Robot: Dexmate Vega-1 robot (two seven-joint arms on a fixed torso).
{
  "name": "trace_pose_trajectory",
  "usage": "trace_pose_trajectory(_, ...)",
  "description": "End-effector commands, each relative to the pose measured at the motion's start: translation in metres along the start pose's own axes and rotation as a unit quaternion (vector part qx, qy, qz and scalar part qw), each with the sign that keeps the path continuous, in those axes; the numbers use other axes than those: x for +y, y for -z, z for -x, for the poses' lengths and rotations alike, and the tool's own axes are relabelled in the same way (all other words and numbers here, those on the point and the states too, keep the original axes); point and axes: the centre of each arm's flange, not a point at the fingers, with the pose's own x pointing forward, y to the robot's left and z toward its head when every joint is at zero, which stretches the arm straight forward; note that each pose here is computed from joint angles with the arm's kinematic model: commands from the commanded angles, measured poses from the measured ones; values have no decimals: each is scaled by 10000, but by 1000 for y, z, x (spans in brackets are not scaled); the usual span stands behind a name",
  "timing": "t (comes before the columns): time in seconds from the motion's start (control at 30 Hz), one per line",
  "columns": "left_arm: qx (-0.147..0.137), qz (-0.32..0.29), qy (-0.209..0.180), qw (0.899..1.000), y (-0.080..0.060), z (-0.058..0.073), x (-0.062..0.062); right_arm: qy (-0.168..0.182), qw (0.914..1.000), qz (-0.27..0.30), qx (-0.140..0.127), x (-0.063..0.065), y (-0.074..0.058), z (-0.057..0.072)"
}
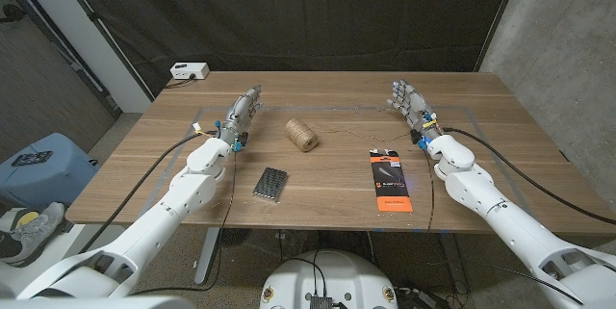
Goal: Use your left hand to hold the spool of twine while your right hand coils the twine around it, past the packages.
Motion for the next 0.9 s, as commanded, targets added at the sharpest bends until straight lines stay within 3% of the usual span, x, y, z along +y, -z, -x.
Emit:
trace_pose_trajectory(0.03, -32, 101, 41, 9999, 1, 0, -6, -24, 10000, 3, -34, 5, 1, -1)
trace_pose_trajectory(0.27, -33, 43, 98, 9999, -2, -3, -10, -23, 10000, 2, -86, 2, -1, -1)
trace_pose_trajectory(0.6, -181, -402, 371, 9983, -23, -13, -21, -32, 9999, -5, -110, -1, -1, 0)
trace_pose_trajectory(0.9, -259, -745, 504, 9956, -37, -16, -21, -2, 9999, -26, -106, -3, 0, 1)
